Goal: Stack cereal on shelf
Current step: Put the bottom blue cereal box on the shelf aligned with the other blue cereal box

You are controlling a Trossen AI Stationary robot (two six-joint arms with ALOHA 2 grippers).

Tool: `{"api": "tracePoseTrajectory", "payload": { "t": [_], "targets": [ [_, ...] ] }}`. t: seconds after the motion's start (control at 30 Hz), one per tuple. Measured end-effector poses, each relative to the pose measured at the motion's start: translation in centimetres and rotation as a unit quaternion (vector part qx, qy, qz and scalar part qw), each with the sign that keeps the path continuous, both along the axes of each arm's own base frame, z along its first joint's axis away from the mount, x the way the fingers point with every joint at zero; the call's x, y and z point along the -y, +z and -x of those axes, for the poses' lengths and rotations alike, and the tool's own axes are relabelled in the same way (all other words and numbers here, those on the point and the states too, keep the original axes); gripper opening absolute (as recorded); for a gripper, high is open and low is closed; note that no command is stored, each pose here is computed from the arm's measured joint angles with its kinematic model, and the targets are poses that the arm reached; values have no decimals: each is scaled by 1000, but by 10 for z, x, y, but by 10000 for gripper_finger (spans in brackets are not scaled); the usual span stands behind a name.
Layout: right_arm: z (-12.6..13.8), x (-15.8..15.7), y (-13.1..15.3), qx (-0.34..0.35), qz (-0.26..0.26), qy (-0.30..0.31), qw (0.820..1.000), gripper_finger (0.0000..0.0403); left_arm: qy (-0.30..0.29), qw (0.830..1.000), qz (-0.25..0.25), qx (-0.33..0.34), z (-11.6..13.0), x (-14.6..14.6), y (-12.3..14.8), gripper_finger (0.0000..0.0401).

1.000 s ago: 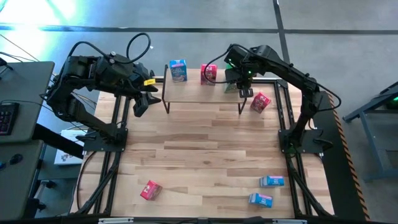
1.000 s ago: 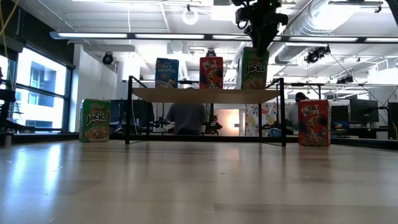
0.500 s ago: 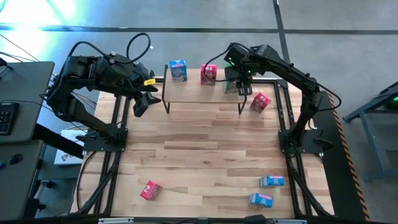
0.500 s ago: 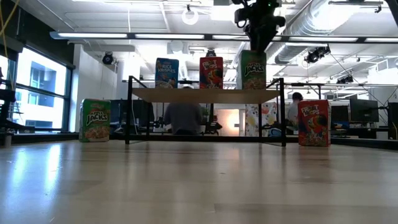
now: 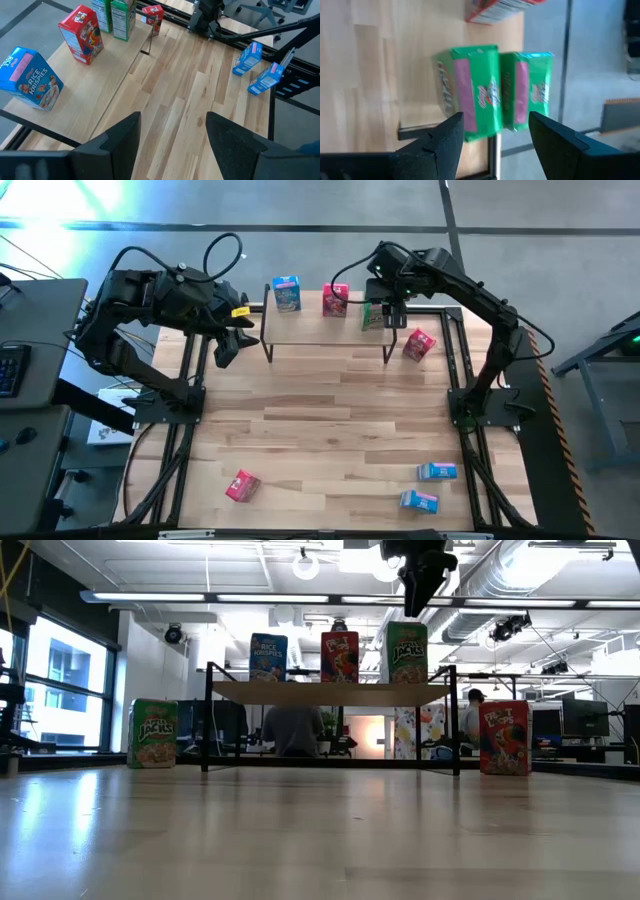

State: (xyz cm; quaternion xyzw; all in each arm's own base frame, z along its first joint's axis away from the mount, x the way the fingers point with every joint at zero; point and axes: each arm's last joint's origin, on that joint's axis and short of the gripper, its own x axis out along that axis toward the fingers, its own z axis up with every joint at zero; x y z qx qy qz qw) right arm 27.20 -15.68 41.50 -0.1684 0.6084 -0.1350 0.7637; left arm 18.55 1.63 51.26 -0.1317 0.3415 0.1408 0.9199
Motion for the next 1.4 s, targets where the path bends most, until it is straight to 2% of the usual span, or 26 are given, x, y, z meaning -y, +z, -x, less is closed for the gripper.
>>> {"api": "tracePoseTrajectory", "payload": {
  "t": [0.17,0.7,1.03,1.4],
  "targets": [
    [6,-9,7,8,13,-31,999,216,0,1000,0,0,0,0,0,216],
    [14,-43,19,79,-30,-134,987,216,0,1000,0,0,0,0,0,216],
    [8,-57,18,125,-145,-164,968,216,0,1000,0,0,0,0,0,216],
    [-1,-87,18,139,-176,-180,958,216,-3,1000,-5,16,-2,0,2,216]
  ]
}}
